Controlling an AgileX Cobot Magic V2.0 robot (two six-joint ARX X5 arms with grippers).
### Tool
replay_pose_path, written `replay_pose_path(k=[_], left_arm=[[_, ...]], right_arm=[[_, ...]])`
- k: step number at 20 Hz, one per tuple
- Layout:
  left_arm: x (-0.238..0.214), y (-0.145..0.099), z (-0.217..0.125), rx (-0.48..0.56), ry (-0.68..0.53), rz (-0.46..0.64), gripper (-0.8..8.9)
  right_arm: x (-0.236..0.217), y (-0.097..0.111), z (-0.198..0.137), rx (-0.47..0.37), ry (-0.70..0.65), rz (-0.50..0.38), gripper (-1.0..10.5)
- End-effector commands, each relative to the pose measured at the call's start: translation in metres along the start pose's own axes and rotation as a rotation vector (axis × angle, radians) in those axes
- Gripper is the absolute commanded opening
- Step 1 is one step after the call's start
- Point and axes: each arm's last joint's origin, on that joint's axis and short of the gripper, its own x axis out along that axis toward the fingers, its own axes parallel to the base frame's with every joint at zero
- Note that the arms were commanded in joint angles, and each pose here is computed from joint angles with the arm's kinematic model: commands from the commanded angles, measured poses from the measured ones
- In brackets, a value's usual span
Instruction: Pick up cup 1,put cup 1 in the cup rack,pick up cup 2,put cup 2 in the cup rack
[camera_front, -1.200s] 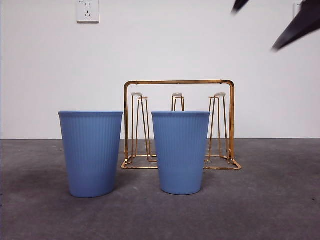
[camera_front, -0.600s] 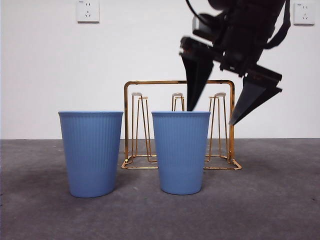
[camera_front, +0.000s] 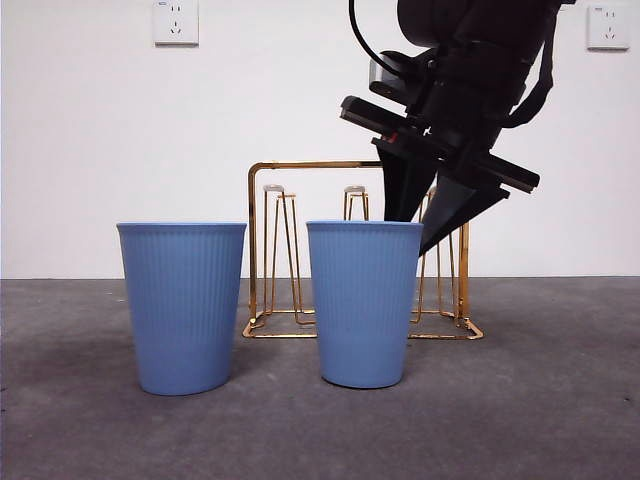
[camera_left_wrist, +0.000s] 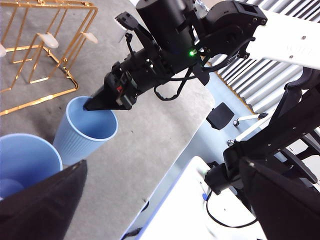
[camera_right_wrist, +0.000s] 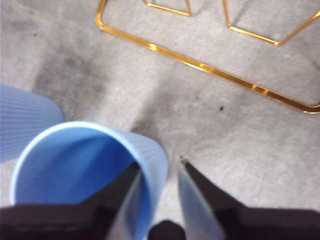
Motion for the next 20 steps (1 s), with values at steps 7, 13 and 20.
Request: replay_pose_path(k=[7,13,20], left_arm=[[0.0,-0.001,0.003,0.004,-0.013,-0.01,6.59],[0.001,-0.006,0.011,-0.033,-0.039,-0.126,6.59],[0.019,-0.025,0.048,-0.029,-0.196,-0.302,6.59]], right_arm=[[0.004,0.0,0.0,-0.015,0.014,0.007,-0.2],[-0.053,0.009,-0.006,-0.077,-0.107,0.045,-0.2],[-0.224,0.032,-0.049,-0.191,-0.774,0.161,-0.2]])
